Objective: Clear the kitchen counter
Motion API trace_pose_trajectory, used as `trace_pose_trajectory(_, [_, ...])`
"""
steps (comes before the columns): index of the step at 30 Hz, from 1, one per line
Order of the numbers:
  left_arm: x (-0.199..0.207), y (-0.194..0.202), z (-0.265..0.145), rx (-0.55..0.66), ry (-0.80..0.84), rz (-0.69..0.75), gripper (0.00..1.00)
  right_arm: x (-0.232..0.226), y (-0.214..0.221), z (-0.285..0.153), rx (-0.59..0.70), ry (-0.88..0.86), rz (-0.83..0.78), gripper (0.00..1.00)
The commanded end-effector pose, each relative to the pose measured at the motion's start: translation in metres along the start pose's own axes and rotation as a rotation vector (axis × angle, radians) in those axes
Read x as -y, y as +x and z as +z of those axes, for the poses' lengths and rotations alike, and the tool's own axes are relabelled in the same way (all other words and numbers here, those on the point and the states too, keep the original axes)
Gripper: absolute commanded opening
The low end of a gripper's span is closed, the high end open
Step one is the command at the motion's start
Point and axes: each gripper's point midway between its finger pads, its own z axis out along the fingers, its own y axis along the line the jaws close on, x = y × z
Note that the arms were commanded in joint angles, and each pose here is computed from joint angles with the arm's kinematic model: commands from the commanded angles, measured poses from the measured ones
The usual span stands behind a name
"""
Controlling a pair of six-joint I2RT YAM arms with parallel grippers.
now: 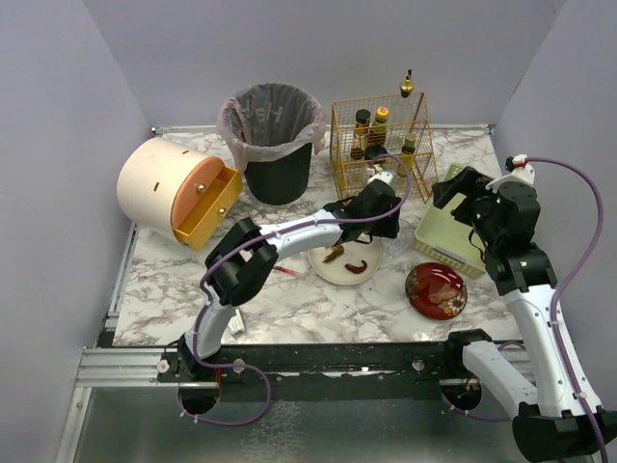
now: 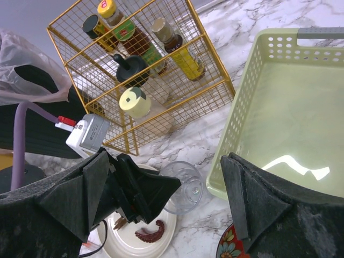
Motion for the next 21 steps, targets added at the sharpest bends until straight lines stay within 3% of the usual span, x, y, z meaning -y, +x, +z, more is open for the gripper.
trace_pose_trajectory(1, [-0.002, -0.003, 0.007, 0.018, -0.015, 0.017, 0.56, 0.008, 0.0, -0.004, 0.007, 0.035, -0.04, 0.93])
trace_pose_trajectory(16, [-0.012, -0.012, -0.006, 0.052, -0.06, 0.047, 0.07, 0.005, 0.0, -0.003, 0.003, 0.018, -0.035, 0.94])
trace_pose_trajectory(21, [-0.01, -0.03, -0.032, 0.102, -0.065, 0.042, 0.0, 0.002, -0.001, -0.002, 0.006, 0.011, -0.022, 0.94])
